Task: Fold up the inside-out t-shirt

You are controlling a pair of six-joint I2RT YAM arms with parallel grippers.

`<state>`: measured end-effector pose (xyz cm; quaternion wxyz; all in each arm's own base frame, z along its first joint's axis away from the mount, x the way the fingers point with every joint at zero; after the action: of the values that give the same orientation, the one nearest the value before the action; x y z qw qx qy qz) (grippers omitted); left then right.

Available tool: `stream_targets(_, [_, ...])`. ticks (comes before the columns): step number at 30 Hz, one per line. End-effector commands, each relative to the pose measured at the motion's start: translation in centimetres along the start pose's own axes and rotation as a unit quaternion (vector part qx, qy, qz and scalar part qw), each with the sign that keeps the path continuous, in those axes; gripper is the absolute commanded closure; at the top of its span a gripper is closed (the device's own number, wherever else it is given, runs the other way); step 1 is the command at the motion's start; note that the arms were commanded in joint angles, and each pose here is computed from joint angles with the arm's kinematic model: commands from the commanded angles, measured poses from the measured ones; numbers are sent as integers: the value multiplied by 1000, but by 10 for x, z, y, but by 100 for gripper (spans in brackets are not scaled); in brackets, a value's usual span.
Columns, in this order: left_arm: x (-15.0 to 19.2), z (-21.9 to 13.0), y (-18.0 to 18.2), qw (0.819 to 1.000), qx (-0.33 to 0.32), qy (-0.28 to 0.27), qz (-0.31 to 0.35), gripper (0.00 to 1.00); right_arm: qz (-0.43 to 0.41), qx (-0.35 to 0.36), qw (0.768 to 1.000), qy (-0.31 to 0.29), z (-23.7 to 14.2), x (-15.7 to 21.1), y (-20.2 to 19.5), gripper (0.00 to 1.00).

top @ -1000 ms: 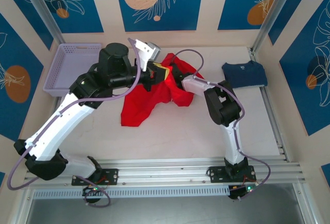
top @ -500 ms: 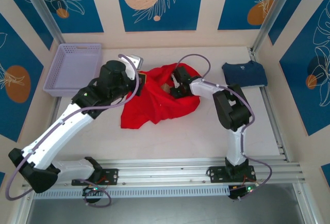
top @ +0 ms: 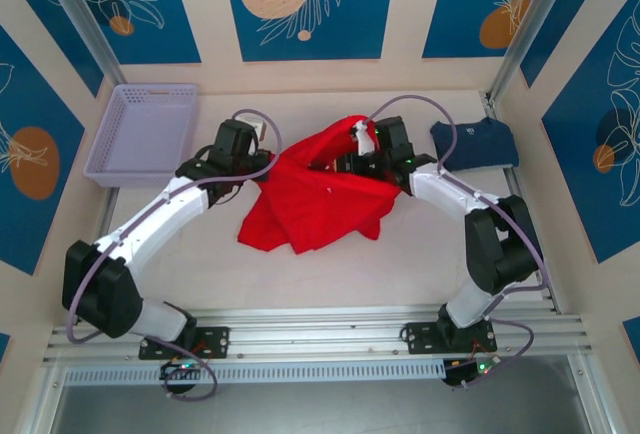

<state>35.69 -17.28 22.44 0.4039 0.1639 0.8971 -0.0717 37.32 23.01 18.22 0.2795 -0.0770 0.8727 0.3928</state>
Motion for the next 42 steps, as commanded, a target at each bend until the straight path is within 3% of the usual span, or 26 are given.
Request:
stream_targets(1, [9, 20, -20, 997, 73, 6, -8, 100, 3, -89, 996, -20, -9, -18, 35, 100])
stream_targets(3, [21, 29, -37, 992, 128, 9, -16, 100, 6, -108, 994, -29, -7, -25, 42, 100])
stream_targets(6, [38, 39, -44, 988, 149, 23, -26, 100, 3, -132, 991, -38, -11, -36, 53, 100])
stream_targets(15, [75, 62, -15, 995, 46, 85, -39, 100, -38, -150, 984, -92, -53, -72, 75, 100])
stream_targets(25, [122, 51, 4, 993, 1, 82, -88, 100, -63, -205, 962, -169, -113, -117, 100, 100])
stream_targets(29, [142, 51, -6, 990, 40, 96, -97, 100, -89, -236, 954, -165, -119, -126, 120, 100])
stream_targets(32, [142, 47, -13, 989, 64, 97, -91, 80, -116, -233, 956, -139, -113, -112, 116, 100])
stream_targets(38, [103, 16, -14, 990, 89, 9, -106, 41, -155, -215, 961, -76, -108, -75, 94, 100])
stream_targets(42, [72, 2, -25, 982, 148, -45, -108, 27, -164, -219, 961, -48, -103, -56, 83, 100])
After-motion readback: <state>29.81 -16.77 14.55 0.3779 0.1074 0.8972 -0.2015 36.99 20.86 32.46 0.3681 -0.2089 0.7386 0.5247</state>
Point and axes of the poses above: each hand's point on the last joint's axis, 136 mm out from that joint toward the fingers, its own z axis out along the fingers, its own y axis along the line the jaws close on, x = y × z, the point moved 3 cm from there along -z, back along the fingers, and after that the axes turned 9 degrees about z, right-handed, at the moved point
